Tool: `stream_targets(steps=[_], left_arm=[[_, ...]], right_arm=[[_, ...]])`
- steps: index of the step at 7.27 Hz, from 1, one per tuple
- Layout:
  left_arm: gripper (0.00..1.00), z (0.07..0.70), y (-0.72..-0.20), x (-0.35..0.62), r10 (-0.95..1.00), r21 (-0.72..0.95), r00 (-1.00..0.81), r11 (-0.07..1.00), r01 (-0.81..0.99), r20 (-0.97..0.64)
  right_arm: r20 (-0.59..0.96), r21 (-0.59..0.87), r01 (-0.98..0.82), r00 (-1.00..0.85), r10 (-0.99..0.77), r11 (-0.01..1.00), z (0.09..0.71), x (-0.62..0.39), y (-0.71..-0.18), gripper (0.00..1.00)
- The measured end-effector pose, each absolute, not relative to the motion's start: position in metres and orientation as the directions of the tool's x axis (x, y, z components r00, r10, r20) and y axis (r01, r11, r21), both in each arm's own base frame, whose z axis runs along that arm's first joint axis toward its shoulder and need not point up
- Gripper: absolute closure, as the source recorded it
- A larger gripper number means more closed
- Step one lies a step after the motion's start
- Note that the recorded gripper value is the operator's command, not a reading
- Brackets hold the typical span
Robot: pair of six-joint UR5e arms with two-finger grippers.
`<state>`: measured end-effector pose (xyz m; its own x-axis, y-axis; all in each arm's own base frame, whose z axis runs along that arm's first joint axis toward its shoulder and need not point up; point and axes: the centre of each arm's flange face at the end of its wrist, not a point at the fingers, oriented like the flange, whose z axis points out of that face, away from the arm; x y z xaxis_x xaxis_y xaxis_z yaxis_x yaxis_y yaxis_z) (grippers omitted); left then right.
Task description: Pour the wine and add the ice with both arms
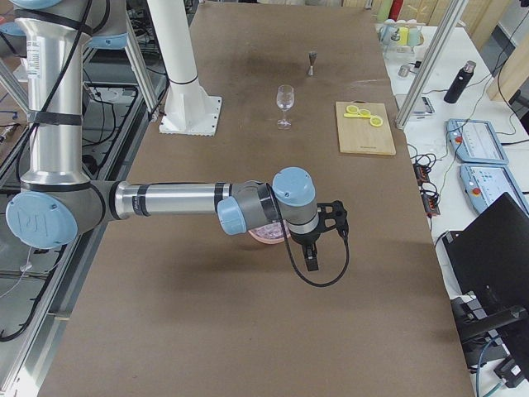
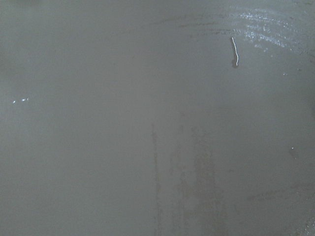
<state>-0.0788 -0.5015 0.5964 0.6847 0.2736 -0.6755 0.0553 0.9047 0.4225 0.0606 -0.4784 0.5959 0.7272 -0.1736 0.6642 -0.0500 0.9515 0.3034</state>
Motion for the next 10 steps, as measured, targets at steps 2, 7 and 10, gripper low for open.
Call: stream_targets(steps=[2, 7, 10], left_arm=[[0.02, 0.589, -0.508, -0.08, 0.297, 0.46, 0.693, 0.886, 0.055, -0.656], [0.01, 0.535, -0.541, 0.003, 0.533, 0.641, 0.625, 0.765, -0.067, -0.57], [0.02, 0.518, -0.546, 0.089, 0.662, 0.703, 0.537, 0.691, -0.167, -0.523]], right_arm=[[0.65, 0.34, -0.03, 0.729, -0.212, 0.94, 0.594, 0.061, -0.478, 0.0], [0.633, 0.402, 0.01, 0.719, -0.286, 0.915, 0.577, 0.039, -0.495, 0.0], [0.621, 0.445, 0.04, 0.706, -0.34, 0.895, 0.577, 0.019, -0.5, 0.0]])
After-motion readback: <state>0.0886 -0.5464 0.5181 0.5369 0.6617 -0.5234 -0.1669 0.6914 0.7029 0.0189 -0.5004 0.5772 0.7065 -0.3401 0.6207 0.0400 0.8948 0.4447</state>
